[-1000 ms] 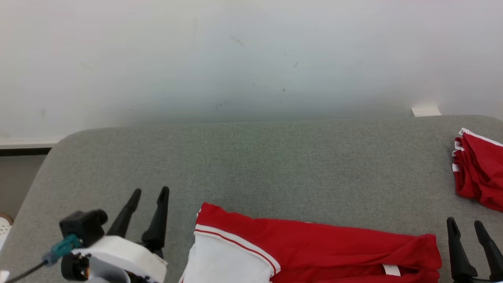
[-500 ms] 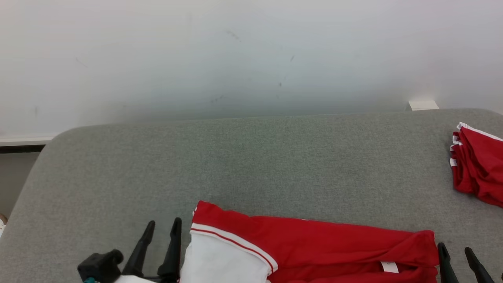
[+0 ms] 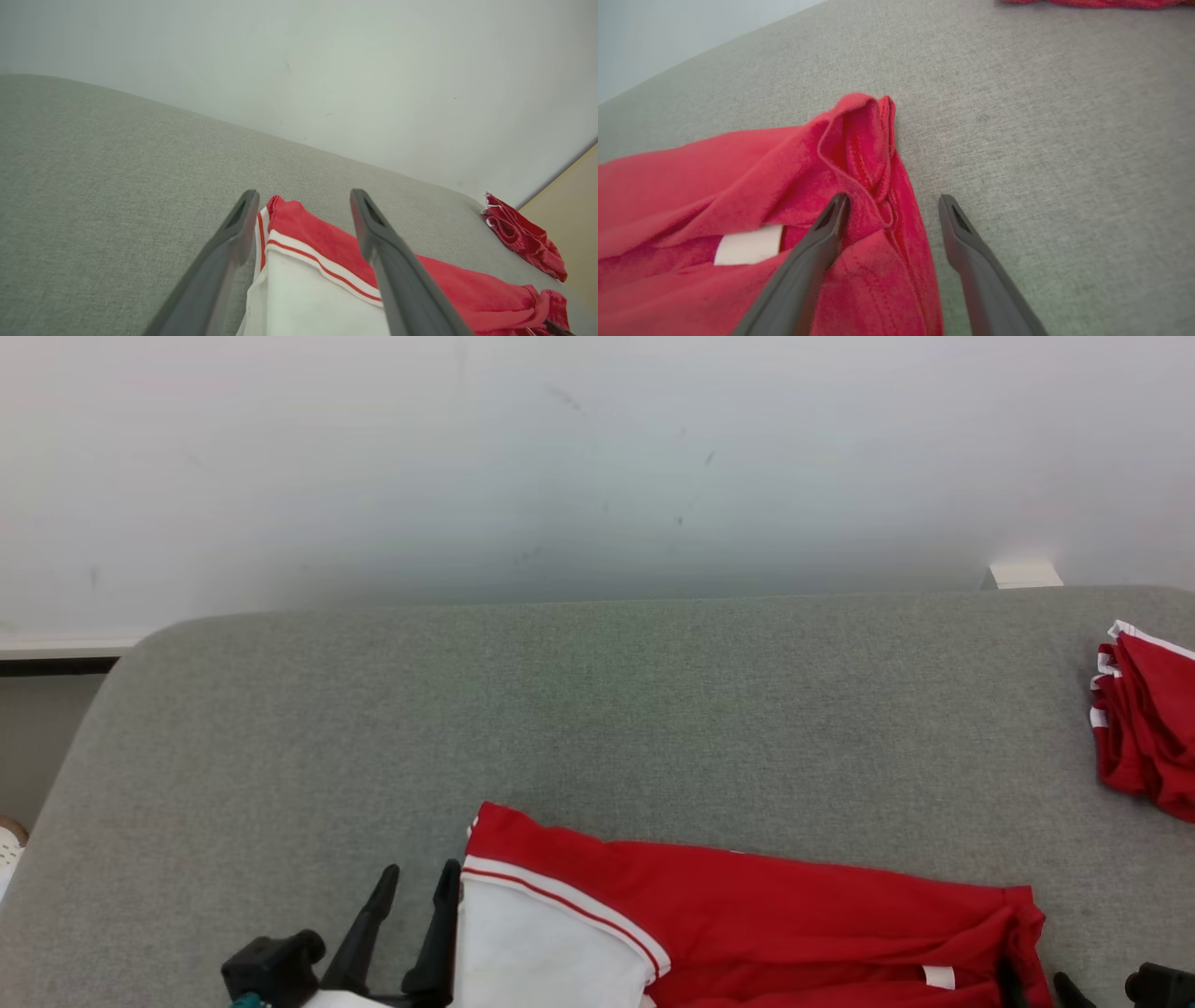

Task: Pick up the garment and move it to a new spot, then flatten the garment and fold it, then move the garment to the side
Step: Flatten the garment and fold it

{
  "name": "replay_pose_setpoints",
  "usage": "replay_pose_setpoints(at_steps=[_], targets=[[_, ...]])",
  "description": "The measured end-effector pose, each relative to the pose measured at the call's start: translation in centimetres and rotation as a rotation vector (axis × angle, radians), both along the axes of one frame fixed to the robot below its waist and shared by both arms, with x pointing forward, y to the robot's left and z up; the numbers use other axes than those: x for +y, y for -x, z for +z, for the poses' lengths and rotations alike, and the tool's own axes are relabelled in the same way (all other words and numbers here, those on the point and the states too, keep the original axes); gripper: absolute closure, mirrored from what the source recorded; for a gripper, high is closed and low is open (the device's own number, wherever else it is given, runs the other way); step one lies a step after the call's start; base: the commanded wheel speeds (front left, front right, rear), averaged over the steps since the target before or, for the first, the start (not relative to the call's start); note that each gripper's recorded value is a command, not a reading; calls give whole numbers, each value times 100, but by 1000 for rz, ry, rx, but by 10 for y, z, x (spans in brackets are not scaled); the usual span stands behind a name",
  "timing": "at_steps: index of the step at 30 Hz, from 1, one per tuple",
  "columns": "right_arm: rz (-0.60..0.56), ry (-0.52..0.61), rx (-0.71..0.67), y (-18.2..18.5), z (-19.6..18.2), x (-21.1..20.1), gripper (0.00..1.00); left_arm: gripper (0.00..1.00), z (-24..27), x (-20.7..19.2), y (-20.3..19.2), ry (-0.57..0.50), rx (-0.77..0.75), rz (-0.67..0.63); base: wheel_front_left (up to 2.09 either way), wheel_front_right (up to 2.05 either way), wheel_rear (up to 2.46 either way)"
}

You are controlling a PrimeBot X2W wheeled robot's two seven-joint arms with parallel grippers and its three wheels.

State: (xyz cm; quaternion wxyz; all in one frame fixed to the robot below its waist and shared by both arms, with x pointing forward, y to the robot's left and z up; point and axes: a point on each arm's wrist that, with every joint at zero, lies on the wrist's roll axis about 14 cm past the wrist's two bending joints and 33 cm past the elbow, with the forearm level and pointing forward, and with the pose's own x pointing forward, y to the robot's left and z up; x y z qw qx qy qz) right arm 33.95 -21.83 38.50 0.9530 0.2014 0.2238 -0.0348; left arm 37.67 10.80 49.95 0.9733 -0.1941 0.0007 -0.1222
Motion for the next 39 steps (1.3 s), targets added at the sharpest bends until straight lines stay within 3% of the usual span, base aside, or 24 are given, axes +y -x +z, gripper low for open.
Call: replay_pose_setpoints(at_steps=[7,8,9,10,11,12,21,31,39], targets=[[48,-55,134,3,-23,16,0,0,-8,5,1,2,19,15,0,0,0],[59,-59,151,3,-25,18,16,0,-8,4,1,3,19,13,0,0,0],[70,-59,161,2,-25,19,51,0,-8,4,1,2,18,12,0,0,0],[73,-68,167,2,-25,20,61,0,-8,4,2,3,20,14,0,0,0],[78,-79,174,2,-25,22,88,0,-9,3,2,5,22,13,0,0,0],[84,-88,179,2,-25,24,100,0,-10,3,2,5,24,12,0,0,0],[91,-158,100,-12,0,34,100,0,-12,1,5,4,28,11,0,0,0],[-26,-27,-44,-21,42,-39,100,0,-13,1,7,12,32,13,0,0,0],[46,-177,-197,-27,93,13,100,0,-11,19,9,30,28,82,0,0,0]])
